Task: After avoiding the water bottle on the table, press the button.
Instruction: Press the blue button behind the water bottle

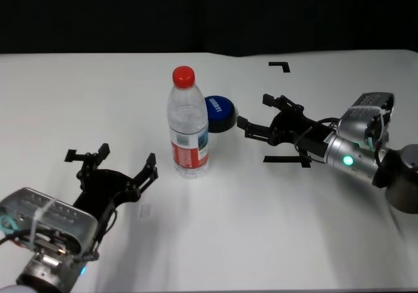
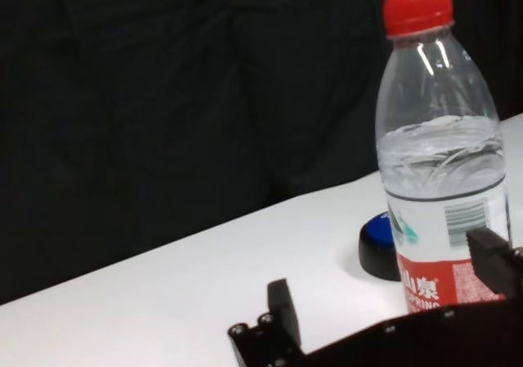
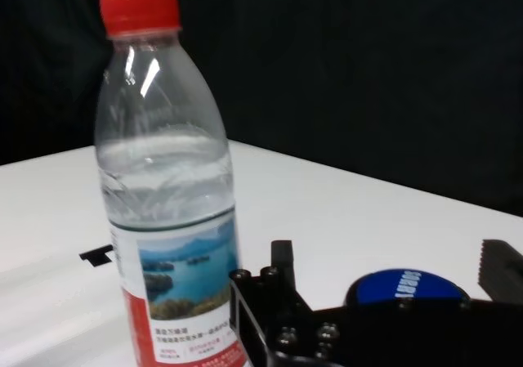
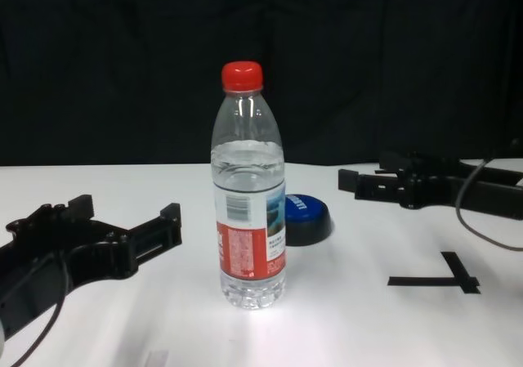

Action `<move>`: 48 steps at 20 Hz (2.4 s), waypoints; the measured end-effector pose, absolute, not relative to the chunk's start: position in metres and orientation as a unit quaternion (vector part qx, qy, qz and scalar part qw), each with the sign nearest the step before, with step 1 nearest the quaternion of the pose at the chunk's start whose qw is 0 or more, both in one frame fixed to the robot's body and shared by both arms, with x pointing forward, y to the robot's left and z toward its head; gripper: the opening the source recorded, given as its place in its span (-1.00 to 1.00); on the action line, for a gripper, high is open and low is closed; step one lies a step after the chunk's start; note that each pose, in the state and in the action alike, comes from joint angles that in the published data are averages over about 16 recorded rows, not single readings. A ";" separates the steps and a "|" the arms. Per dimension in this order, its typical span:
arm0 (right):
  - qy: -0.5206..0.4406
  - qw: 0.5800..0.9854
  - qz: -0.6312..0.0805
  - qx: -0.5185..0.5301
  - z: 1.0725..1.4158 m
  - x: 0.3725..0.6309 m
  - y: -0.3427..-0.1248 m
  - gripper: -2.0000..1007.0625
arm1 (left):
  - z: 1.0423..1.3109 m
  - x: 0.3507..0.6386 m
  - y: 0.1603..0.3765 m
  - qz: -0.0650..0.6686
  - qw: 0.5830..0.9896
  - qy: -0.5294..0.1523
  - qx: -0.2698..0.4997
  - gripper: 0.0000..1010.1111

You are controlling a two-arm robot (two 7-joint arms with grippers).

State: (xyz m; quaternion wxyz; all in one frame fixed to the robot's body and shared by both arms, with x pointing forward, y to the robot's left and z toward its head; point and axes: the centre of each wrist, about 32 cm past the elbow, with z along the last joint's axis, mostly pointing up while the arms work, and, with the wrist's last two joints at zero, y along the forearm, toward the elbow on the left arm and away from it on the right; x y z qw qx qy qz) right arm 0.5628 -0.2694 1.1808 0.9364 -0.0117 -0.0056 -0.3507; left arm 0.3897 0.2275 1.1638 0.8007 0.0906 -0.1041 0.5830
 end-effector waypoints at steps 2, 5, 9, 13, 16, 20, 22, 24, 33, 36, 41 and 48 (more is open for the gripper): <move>-0.007 0.937 -0.348 -0.013 1.182 0.567 -0.268 0.99 | 1.164 0.390 0.228 0.583 0.801 -0.104 0.091 0.99; -0.006 0.938 -0.346 -0.015 1.181 0.572 -0.267 0.99 | 1.164 0.390 0.228 0.583 0.801 -0.104 0.091 0.99; -0.003 0.938 -0.345 -0.019 1.178 0.575 -0.266 0.99 | 1.164 0.390 0.228 0.583 0.801 -0.104 0.091 0.99; 0.001 0.938 -0.347 -0.025 1.174 0.576 -0.266 0.99 | 1.164 0.390 0.228 0.583 0.801 -0.104 0.091 0.99; 0.005 0.936 -0.350 -0.029 1.170 0.577 -0.266 0.99 | 1.164 0.390 0.228 0.583 0.801 -0.104 0.091 0.99; 0.008 0.934 -0.354 -0.034 1.168 0.580 -0.265 0.99 | 1.164 0.390 0.228 0.583 0.801 -0.104 0.091 0.99; 0.008 0.934 -0.356 -0.035 1.168 0.582 -0.264 0.99 | 1.164 0.390 0.228 0.583 0.801 -0.104 0.091 0.99; 0.007 0.933 -0.357 -0.035 1.168 0.584 -0.263 0.99 | 1.164 0.390 0.228 0.583 0.801 -0.104 0.091 0.99; -0.005 0.933 -0.359 -0.028 1.179 0.600 -0.259 0.99 | 1.164 0.390 0.228 0.583 0.801 -0.104 0.091 0.99; -0.010 0.933 -0.358 -0.026 1.184 0.604 -0.258 0.99 | 1.164 0.390 0.228 0.583 0.801 -0.104 0.091 0.99; -0.016 0.934 -0.355 -0.029 1.190 0.609 -0.257 0.99 | 1.164 0.390 0.228 0.583 0.801 -0.104 0.091 0.99; -0.016 0.936 -0.348 -0.043 1.193 0.613 -0.256 0.99 | 1.164 0.390 0.228 0.583 0.801 -0.104 0.091 0.99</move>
